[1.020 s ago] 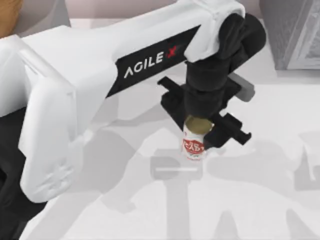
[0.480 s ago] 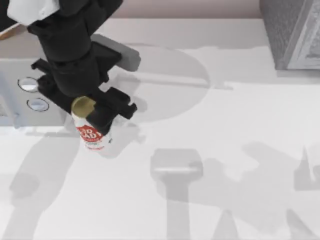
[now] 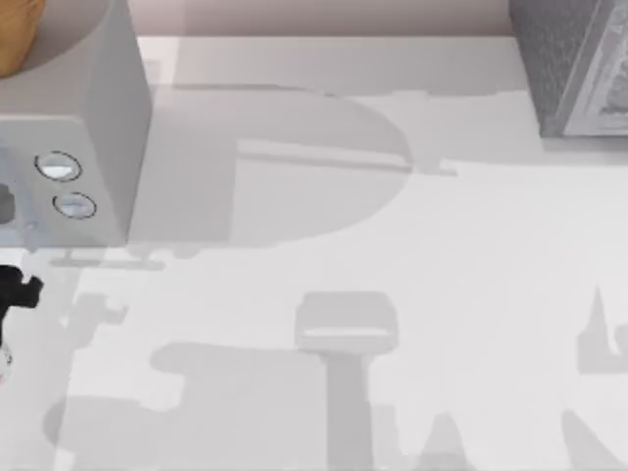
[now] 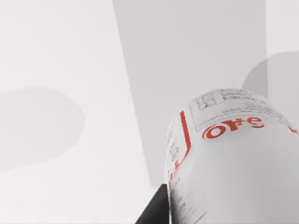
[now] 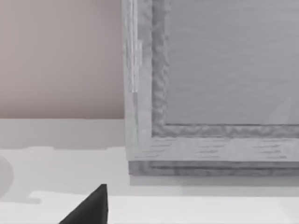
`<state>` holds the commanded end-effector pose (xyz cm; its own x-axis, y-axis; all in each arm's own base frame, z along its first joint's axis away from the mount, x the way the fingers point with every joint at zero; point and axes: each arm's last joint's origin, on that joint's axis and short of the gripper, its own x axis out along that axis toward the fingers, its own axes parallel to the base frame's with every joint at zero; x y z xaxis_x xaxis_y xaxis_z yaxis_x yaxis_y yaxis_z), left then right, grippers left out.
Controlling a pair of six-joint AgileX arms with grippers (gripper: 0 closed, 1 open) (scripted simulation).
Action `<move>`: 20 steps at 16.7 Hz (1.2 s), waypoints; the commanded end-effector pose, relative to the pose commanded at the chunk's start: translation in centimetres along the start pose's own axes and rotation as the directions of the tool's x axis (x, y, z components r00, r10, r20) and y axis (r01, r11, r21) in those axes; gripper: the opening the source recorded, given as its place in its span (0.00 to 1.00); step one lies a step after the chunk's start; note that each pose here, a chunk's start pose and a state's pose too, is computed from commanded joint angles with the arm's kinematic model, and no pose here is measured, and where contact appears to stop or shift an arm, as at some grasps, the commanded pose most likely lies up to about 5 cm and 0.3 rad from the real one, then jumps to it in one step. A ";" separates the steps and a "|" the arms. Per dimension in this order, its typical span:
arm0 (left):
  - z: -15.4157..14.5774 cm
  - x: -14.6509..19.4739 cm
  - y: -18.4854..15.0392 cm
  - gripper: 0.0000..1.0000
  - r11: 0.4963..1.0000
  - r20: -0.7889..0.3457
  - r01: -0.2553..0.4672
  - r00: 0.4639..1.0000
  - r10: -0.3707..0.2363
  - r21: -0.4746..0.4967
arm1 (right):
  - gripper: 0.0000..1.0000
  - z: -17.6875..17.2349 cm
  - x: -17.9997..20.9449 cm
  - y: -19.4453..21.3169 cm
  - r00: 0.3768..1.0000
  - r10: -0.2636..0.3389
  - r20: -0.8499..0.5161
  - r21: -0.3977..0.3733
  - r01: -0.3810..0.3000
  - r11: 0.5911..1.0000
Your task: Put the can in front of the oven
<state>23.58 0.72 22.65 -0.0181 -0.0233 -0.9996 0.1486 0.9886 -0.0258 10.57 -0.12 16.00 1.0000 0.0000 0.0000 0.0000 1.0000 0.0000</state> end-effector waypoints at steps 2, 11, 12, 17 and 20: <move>-1.3 1.2 1.7 0.00 0.996 0.007 -0.015 1.000 0.016 -0.085 | 1.00 0.0 0.0 0.0 1.000 0.000 0.000 0.000 0.000 1.000; -1.8 2.2 2.4 0.00 0.992 0.009 -0.024 1.000 0.025 -0.124 | 1.00 0.0 0.0 0.0 1.000 0.000 0.000 0.000 0.000 1.000; -1.8 2.3 2.4 0.00 0.992 0.010 -0.024 1.000 0.026 -0.125 | 1.00 0.0 0.0 0.0 1.000 0.000 0.000 0.000 0.000 1.000; -1.9 2.7 2.5 0.00 0.991 0.013 -0.025 1.000 0.027 -0.129 | 1.00 0.0 0.0 0.0 1.000 0.000 0.000 0.000 0.000 1.000; -1.9 2.7 2.5 0.08 0.991 0.013 -0.025 1.000 0.027 -0.129 | 1.00 0.0 0.0 0.0 1.000 0.000 0.000 0.000 0.000 1.000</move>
<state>22.04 3.39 19.90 -0.0012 0.0011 -1.0000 0.0200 0.9998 0.0011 10.57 -0.12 16.00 1.0000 0.0000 0.0000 0.0000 1.0000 0.0000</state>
